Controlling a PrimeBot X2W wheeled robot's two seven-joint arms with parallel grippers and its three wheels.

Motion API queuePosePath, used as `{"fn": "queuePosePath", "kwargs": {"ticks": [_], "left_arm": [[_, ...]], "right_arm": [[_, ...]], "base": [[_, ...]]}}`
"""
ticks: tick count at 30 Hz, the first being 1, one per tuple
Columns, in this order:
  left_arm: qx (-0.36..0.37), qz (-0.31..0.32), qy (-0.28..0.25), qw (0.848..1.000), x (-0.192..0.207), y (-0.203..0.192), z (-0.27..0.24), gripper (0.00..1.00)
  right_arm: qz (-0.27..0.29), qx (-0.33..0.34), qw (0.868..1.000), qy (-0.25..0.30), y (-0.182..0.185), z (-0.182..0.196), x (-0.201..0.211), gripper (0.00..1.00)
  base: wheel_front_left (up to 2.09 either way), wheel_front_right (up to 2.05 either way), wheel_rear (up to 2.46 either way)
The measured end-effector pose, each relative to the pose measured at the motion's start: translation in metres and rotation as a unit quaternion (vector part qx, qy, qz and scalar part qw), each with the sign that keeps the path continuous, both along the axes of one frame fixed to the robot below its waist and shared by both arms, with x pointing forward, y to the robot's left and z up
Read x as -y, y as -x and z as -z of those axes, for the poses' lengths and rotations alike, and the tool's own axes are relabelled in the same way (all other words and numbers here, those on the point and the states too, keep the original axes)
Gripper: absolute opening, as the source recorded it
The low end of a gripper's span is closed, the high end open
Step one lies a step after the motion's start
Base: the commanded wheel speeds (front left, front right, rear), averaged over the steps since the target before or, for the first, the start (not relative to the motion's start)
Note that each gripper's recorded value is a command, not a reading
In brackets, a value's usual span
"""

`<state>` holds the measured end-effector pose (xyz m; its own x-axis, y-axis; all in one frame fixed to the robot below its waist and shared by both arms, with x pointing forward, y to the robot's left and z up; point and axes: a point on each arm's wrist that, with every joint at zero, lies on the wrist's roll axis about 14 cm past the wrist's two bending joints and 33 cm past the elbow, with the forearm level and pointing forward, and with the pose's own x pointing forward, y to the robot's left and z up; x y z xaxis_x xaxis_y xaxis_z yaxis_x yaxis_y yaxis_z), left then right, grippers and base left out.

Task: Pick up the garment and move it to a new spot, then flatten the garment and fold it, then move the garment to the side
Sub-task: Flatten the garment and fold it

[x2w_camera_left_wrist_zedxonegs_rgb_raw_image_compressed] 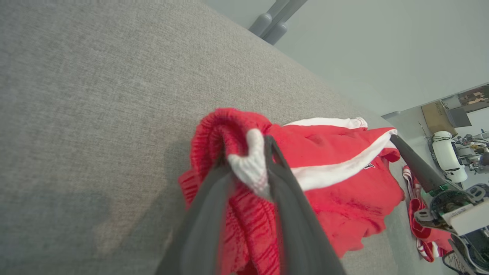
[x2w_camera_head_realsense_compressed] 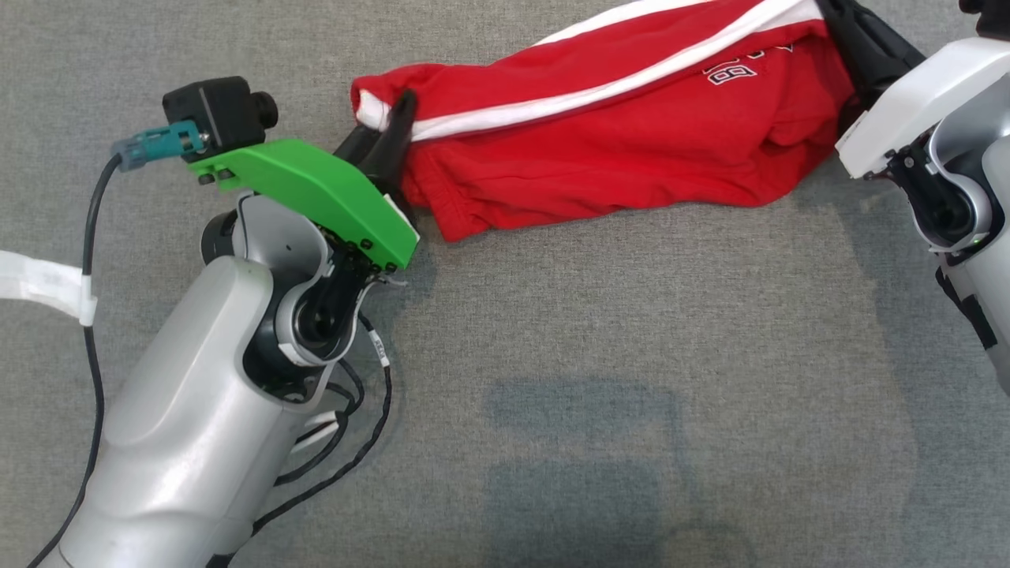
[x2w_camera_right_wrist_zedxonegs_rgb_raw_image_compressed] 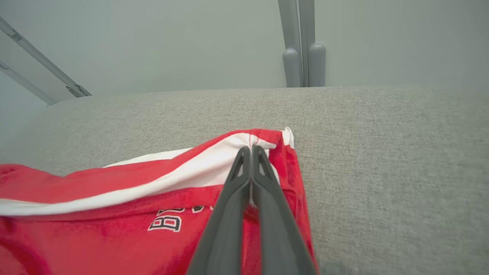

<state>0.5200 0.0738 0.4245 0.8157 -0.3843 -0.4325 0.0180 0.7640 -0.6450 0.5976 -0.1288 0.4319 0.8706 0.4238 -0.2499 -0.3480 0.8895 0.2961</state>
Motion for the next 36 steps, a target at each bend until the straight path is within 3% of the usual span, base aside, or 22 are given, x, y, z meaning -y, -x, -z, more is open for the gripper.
{"fn": "queuePosePath", "kwargs": {"ticks": [3,4,5,12,17,20,28,36], "left_arm": [[0.002,0.003,-0.001,1.0,0.003,-0.003,-0.002,1.0],[0.002,0.003,-0.002,1.0,0.003,-0.003,-0.002,1.0],[0.003,0.002,-0.004,1.0,0.003,-0.004,-0.002,1.0],[0.043,0.001,-0.033,0.999,0.0,-0.006,-0.014,1.0],[0.164,-0.019,-0.114,0.98,-0.024,-0.013,-0.046,1.0],[0.224,-0.031,-0.166,0.96,-0.037,-0.005,-0.058,1.0],[0.283,-0.054,-0.221,0.932,-0.054,0.031,-0.066,1.0],[0.283,-0.042,-0.248,0.926,-0.065,0.054,-0.056,1.0]], "right_arm": [[0.003,0.0,1.0,0.011,-0.004,0.001,0.003,0.01],[0.006,0.006,1.0,0.017,-0.006,0.0,0.005,0.43],[0.01,0.015,1.0,0.019,-0.009,-0.004,0.007,1.0],[0.024,0.042,0.999,0.02,-0.012,-0.016,0.01,1.0],[0.048,0.063,0.997,0.02,-0.008,-0.026,0.027,1.0],[0.044,0.036,0.998,0.027,0.008,-0.012,0.027,1.0],[0.017,-0.027,0.999,0.043,0.03,0.013,0.02,1.0],[0.009,-0.09,0.994,0.06,0.026,0.046,0.013,1.0]], "base": [[0.0,0.0,0.0],[0.0,0.0,0.0],[0.0,0.0,0.0],[0.0,0.0,0.0],[0.0,0.0,0.0],[0.0,0.0,0.0],[0.0,0.0,0.0],[0.0,0.0,0.0]]}}
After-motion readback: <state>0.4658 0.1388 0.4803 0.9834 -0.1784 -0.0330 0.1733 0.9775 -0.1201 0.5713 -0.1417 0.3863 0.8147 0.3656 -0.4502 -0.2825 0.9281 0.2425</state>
